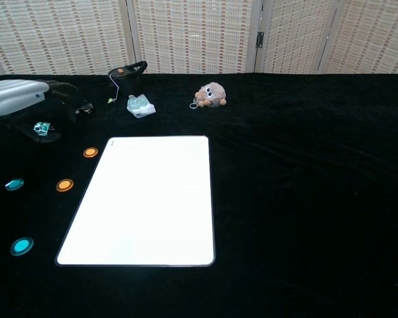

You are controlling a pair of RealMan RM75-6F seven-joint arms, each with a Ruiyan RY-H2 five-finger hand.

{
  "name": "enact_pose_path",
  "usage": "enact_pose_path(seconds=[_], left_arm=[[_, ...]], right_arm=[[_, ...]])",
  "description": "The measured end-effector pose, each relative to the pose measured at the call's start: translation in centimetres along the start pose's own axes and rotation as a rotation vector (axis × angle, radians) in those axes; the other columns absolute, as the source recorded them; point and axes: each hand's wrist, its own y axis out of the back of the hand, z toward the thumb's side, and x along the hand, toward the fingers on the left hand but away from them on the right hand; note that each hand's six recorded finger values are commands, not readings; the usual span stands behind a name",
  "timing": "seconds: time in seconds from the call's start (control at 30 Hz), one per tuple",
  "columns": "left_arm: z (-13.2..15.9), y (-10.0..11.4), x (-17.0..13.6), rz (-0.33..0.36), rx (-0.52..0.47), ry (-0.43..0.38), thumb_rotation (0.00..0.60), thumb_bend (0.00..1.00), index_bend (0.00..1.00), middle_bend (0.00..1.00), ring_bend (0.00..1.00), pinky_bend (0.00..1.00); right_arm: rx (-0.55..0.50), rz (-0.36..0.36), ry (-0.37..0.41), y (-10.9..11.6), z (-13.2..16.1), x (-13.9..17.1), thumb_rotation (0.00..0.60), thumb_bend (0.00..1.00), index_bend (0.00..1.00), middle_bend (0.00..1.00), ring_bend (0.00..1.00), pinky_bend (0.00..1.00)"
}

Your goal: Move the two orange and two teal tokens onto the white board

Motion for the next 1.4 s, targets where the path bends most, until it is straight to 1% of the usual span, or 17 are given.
enact_pose_path(seconds=[0.2, 0.37, 0.6, 1.0, 1.4], left_arm=[[0.2, -1.7, 1.6, -0.071, 0.037, 0.032, 0.600, 0.43, 0.40, 0.05, 0.00, 0.00], [0.3, -2.8, 2.2, -0.103, 0.026, 0.053, 0.600, 0.43, 0.40, 0.05, 0.00, 0.00], [1.2, -3.3, 2.9, -0.121, 0.027, 0.044, 0.600, 0.43, 0.39, 0.04, 0.00, 0.00], [1.9, -4.3, 3.7, -0.136, 0.021, 0.051, 0.600, 0.43, 0.41, 0.04, 0.00, 0.00], [2.6, -4.7, 4.1, -0.124, 0.006, 0.042, 0.600, 0.43, 0.43, 0.04, 0.00, 0.00]], right_arm=[[-0.002, -0.001, -0.008, 0.0, -0.3, 0.2, 0.600, 0.45, 0.03, 0.00, 0.00, 0.00], [-0.005, 0.005, -0.016, -0.2, -0.6, 0.3, 0.600, 0.45, 0.03, 0.00, 0.00, 0.00], [-0.006, 0.005, -0.011, -0.2, -0.5, 0.2, 0.600, 0.45, 0.04, 0.00, 0.00, 0.00], [-0.007, 0.011, -0.026, -0.4, -1.0, 0.2, 0.600, 0.45, 0.03, 0.00, 0.00, 0.00], [-0.008, 0.018, -0.030, -0.6, -1.1, 0.1, 0.600, 0.45, 0.04, 0.00, 0.00, 0.00]])
